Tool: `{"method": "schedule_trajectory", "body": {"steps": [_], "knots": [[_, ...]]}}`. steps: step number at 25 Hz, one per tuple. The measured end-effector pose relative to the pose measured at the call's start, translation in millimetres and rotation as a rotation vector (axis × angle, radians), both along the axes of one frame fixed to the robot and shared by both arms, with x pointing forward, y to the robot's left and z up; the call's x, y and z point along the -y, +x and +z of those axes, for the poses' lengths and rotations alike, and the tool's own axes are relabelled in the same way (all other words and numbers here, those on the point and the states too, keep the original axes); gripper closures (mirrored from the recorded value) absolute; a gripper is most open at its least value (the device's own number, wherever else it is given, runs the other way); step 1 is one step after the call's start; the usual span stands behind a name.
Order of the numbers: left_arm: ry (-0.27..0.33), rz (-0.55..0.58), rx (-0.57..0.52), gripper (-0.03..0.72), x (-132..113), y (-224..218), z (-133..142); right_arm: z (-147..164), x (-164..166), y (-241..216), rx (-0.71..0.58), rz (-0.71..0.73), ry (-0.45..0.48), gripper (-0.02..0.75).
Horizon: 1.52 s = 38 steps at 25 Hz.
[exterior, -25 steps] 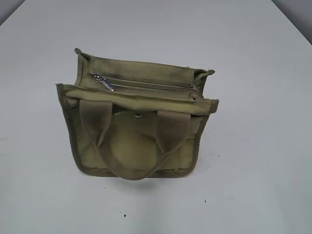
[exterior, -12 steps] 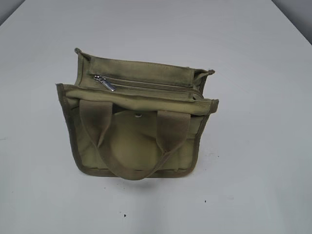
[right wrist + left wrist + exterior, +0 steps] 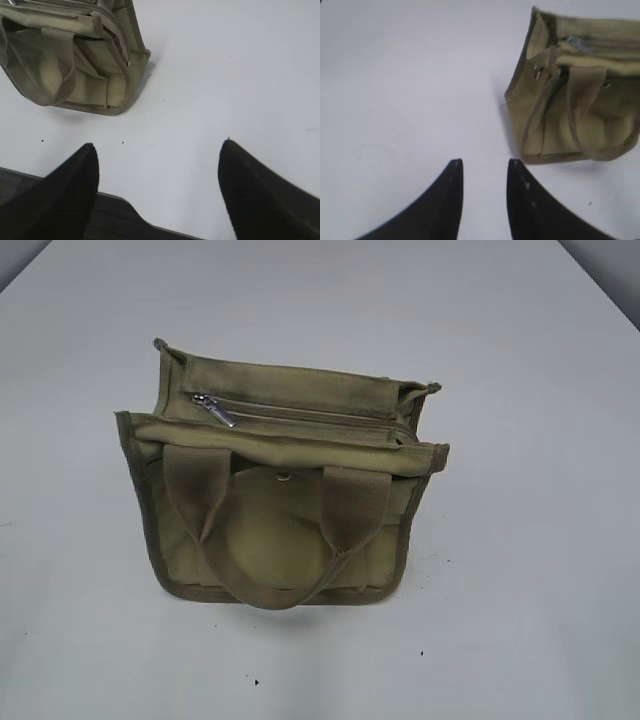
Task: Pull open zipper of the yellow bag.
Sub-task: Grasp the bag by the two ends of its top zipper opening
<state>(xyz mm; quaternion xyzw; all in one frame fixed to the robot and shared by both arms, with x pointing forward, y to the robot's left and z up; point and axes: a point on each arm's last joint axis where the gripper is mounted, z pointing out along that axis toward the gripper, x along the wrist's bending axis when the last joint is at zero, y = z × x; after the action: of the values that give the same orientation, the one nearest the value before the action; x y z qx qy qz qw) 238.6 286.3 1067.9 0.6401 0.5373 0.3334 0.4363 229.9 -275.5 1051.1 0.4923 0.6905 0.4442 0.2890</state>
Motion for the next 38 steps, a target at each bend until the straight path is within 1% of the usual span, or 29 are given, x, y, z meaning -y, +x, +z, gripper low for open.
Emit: {"method": "schedule_trajectory", "body": {"steps": [3, 4, 6, 7, 9, 10, 13, 14, 16, 19, 23, 26, 29, 31, 34, 36, 38], "knots": [[-0.138, -0.042, 0.029, 0.449, 8.8, 19.3, 14.5, 1.1, -1.0, 5.0, -0.021, 0.002, 0.008, 0.163], [-0.176, -0.044, 0.017, 0.448, 10.7, 29.5, 17.7, 1.8, -1.6, 11.2, -0.051, 0.002, 0.010, 0.163], [-0.270, -0.048, -0.032, 0.447, 15.4, 51.7, 21.2, 6.1, -2.6, 24.3, -0.061, -0.001, 0.019, 0.163], [-0.317, -0.044, -0.072, 0.447, 17.5, 65.3, 22.1, 8.6, -2.9, 30.5, -0.050, 0.000, 0.025, 0.163], [-0.433, -0.044, -0.161, 0.446, 23.6, 93.1, 24.6, 14.3, -3.9, 43.9, -0.018, 0.005, 0.041, 0.163], [-0.478, -0.055, -0.191, 0.446, 26.9, 104.9, 27.5, 15.8, -5.2, 52.7, -0.024, 0.014, 0.044, 0.163], [-0.551, -0.118, -0.304, 0.446, 37.5, 145.6, 31.1, 15.0, -10.8, 79.7, -0.073, 0.031, 0.045, 0.163], [-0.565, -0.135, -0.369, 0.446, 41.0, 163.1, 26.4, 14.2, -13.1, 88.4, -0.094, 0.039, 0.039, 0.163], [-0.602, -0.165, -0.453, 0.444, 46.6, 188.0, 23.8, 14.0, -19.3, 108.3, -0.126, 0.058, 0.020, 0.163], [-0.619, -0.206, -0.576, 0.420, 52.9, 218.2, 13.8, 14.8, -32.2, 141.7, -0.168, 0.104, -0.033, 0.163], [-0.626, -0.236, -0.700, 0.342, 59.9, 250.7, -2.5, 17.6, -57.3, 185.7, -0.201, 0.205, -0.125, 0.163], [-0.609, -0.268, -0.738, 0.315, 72.6, 268.0, -10.1, 19.9, -83.9, 215.3, -0.215, 0.300, -0.184, 0.163], [-0.581, -0.311, -0.759, 0.308, 91.0, 281.9, -14.8, 24.8, -113.1, 243.4, -0.202, 0.384, -0.228, 0.163], [-0.566, -0.322, -0.766, 0.307, 99.7, 291.1, -19.0, 26.5, -130.4, 258.7, -0.195, 0.428, -0.249, 0.163], [-0.539, -0.321, -0.781, 0.307, 106.1, 304.4, -28.3, 31.2, -152.2, 278.2, -0.188, 0.483, -0.274, 0.163], [-0.536, -0.311, -0.785, 0.307, 107.5, 312.6, -33.3, 34.1, -161.1, 288.7, -0.178, 0.503, -0.285, 0.165], [-0.539, -0.298, -0.782, 0.307, 108.8, 320.0, -37.5, 35.2, -167.4, 299.4, -0.163, 0.515, -0.298, 0.188]]}}
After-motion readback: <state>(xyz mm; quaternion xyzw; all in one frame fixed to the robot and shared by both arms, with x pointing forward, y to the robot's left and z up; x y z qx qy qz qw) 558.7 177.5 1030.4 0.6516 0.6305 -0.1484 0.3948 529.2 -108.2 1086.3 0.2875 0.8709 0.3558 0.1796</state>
